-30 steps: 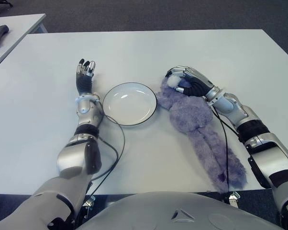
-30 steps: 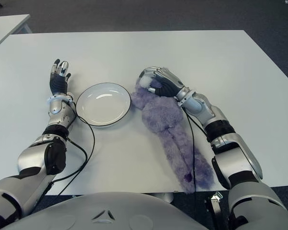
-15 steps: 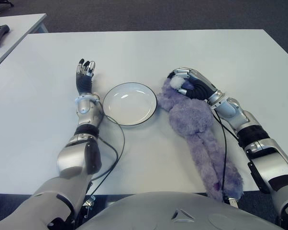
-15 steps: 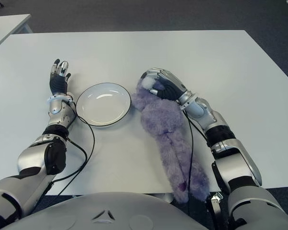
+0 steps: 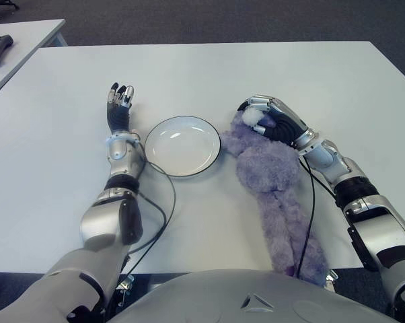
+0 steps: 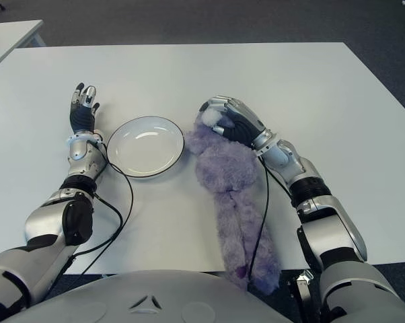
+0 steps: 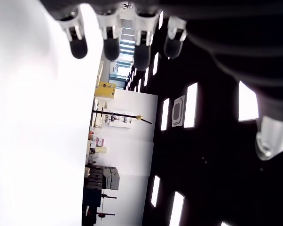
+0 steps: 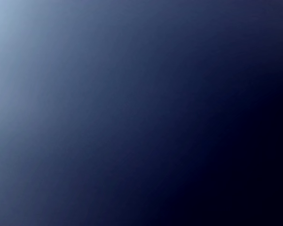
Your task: Put the doll into the plate.
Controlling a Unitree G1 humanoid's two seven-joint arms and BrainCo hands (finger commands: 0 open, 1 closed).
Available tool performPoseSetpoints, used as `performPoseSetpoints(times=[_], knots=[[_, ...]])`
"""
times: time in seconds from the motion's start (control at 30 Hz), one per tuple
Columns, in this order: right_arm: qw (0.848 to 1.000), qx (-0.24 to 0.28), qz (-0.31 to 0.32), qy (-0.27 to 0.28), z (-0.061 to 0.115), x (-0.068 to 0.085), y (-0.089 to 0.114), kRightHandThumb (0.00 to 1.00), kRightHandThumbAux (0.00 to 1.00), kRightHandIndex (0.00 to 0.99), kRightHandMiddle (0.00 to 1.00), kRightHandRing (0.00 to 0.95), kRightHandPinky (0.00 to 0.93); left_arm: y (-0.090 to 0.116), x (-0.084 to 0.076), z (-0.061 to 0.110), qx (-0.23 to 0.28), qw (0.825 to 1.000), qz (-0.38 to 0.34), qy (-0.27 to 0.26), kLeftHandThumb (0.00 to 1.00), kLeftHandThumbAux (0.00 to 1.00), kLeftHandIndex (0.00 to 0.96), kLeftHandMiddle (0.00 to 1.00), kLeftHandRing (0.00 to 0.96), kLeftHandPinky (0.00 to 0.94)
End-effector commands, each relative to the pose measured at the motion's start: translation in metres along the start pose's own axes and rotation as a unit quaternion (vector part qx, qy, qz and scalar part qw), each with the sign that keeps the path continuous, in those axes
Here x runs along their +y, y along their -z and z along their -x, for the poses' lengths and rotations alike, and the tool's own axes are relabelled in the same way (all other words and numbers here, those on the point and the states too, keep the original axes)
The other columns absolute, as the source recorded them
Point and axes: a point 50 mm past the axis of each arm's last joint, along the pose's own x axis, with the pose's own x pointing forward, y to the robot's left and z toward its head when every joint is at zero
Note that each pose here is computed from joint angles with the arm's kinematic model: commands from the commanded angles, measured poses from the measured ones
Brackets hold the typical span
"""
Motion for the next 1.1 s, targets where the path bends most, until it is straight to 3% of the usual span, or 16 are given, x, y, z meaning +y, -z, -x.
performPoseSetpoints(times=[0.03,0.5,0.73,1.1], knots=[[1.0,-0.002,0.001,-0.002,0.001,0.001,0.004,0.706,0.715,0.439,0.873,0.849,0.85,0.113,0.027,0.102,0.236,0.968,0.026,-0.079,0.0,0.502,0.05,0.117,0.061,0.0],[0.995,-0.053,0.033,0.074,-0.027,-0.034,-0.005,0.707,0.715,0.439,0.861,0.841,0.832,0.113,0.025,0.102,0.236,0.968,0.022,-0.077,0.0,0.492,0.058,0.122,0.067,0.0],[0.99,-0.081,0.08,0.086,-0.042,-0.049,-0.012,0.702,0.716,0.44,0.821,0.811,0.772,0.113,0.024,0.102,0.236,0.969,0.02,-0.074,0.0,0.493,0.053,0.125,0.07,0.0],[0.981,-0.095,0.122,0.117,-0.058,-0.07,-0.016,0.705,0.714,0.44,0.83,0.82,0.812,0.114,0.022,0.102,0.238,0.968,0.023,-0.077,0.0,0.492,0.053,0.124,0.069,0.0]])
